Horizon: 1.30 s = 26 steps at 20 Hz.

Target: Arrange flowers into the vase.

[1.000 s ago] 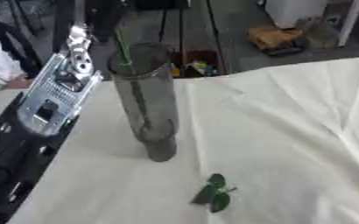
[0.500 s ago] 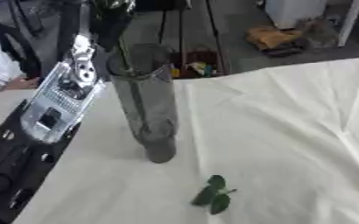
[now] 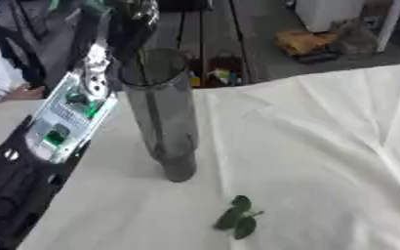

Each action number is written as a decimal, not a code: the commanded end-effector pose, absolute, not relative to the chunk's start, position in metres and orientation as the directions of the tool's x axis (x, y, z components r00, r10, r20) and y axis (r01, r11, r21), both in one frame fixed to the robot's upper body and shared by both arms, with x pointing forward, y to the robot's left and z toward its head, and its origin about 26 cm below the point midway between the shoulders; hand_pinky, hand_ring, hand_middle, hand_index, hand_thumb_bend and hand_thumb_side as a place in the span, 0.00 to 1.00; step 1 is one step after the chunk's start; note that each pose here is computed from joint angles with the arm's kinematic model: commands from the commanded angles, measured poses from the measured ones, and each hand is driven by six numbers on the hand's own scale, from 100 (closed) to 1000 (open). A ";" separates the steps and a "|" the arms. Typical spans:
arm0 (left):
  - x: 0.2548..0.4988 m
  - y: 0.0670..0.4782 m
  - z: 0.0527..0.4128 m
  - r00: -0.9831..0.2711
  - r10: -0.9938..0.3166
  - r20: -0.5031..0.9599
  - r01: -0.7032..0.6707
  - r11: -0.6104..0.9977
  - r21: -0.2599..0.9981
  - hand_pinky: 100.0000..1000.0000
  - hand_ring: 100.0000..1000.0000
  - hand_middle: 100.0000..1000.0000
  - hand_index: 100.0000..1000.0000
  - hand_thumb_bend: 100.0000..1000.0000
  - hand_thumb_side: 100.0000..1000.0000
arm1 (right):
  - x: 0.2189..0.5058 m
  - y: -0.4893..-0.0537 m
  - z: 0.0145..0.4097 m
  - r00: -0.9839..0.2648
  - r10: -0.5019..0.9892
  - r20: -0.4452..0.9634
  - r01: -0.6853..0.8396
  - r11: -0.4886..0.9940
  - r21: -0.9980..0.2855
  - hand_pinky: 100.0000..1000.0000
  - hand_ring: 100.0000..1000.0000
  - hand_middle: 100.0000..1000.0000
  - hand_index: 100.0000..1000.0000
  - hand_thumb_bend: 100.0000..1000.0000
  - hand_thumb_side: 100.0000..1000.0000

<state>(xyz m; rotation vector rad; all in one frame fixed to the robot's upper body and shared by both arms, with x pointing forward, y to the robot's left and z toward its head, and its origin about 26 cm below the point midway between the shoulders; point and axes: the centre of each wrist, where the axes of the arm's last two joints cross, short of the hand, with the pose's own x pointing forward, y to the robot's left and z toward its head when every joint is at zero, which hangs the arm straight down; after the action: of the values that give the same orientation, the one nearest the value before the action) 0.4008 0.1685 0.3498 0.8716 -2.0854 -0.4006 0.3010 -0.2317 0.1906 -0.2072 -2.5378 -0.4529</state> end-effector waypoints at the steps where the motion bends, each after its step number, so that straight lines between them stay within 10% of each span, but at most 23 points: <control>1: 0.395 0.174 0.361 -0.444 -0.708 0.548 -0.476 0.705 0.525 0.62 0.63 0.60 0.68 0.00 0.83 | 0.300 -0.233 0.198 -0.851 0.054 0.523 0.233 0.931 0.283 0.65 0.69 0.45 0.75 0.00 1.00; 26: 0.394 0.170 0.346 -0.530 -0.681 0.506 -0.556 0.729 0.399 0.62 0.63 0.61 0.69 0.00 0.88 | 0.301 -0.232 0.199 -0.853 0.049 0.520 0.228 0.930 0.287 0.66 0.69 0.45 0.75 0.00 1.00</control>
<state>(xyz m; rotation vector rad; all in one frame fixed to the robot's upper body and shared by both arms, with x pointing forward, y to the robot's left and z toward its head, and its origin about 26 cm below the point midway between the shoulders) 0.3984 0.1681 0.3364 0.9178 -2.2381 -0.2649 0.3017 -0.2309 0.1928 -0.2033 -2.5399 -0.4589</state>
